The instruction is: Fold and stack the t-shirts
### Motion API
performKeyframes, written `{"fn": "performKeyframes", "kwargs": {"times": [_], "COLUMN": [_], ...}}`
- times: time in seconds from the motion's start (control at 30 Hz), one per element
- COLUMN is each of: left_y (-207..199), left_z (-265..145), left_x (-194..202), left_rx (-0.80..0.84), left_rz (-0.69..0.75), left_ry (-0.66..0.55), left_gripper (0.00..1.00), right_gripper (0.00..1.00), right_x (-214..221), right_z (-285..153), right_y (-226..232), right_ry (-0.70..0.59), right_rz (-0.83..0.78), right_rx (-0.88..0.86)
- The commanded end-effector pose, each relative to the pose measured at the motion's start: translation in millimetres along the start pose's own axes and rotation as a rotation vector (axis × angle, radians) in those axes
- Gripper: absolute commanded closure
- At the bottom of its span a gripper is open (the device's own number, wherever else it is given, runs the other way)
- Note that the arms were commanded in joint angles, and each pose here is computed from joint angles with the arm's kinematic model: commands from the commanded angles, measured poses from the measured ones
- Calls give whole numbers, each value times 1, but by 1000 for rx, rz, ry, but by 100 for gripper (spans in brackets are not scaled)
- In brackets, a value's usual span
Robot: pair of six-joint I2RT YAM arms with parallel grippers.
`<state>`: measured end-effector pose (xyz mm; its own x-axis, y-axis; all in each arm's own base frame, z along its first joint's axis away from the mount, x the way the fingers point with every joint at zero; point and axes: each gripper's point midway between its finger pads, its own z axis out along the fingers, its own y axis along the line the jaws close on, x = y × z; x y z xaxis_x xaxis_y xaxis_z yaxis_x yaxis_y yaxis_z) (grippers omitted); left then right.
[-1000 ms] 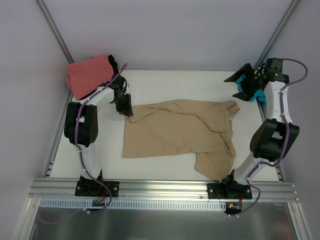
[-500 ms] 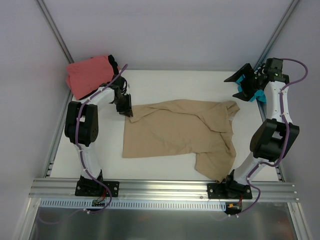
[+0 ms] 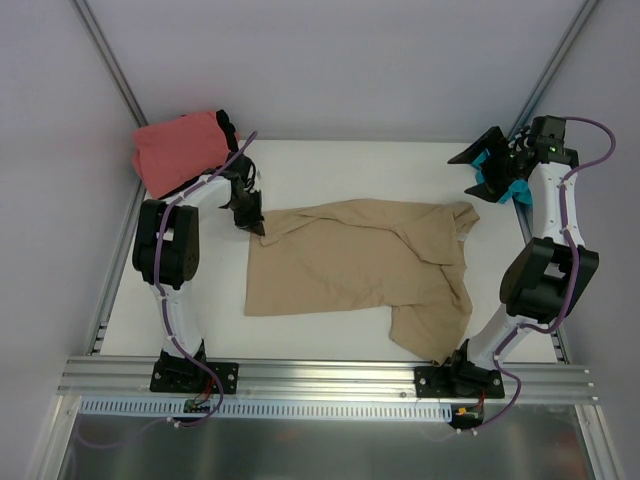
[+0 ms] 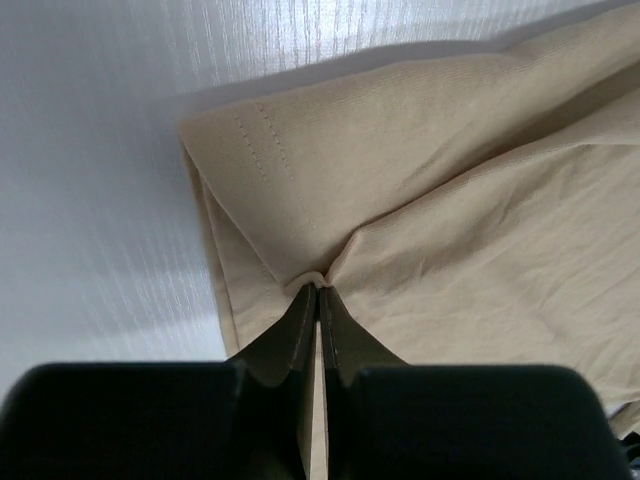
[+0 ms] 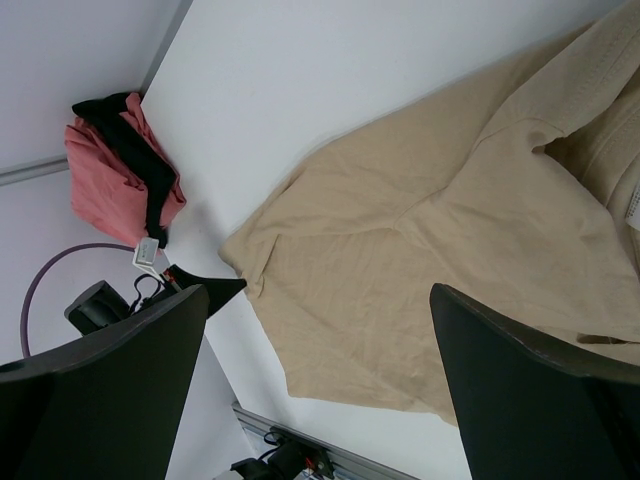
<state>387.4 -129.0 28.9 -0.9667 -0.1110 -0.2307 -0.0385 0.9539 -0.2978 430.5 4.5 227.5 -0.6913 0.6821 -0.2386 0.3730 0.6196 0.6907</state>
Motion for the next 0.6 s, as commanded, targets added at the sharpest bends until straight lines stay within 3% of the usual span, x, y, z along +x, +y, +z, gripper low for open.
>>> {"fn": "performKeyframes", "kwargs": {"times": [0.0,0.57], "left_y": [-1,-33], "left_z": [-3,-77], "left_x": [-5,-115], "left_rx": [15,-11], "left_rz": [2,40], "left_ry": [-18,-343], "left_gripper": [100,100], "right_gripper": [1,0], "right_x": [-1,0], "right_z": [-9,-2], "right_y": [17,14], "right_ry": [-13,2], "right_rz": [-32,-21], "right_rx": [-47,-55]}}
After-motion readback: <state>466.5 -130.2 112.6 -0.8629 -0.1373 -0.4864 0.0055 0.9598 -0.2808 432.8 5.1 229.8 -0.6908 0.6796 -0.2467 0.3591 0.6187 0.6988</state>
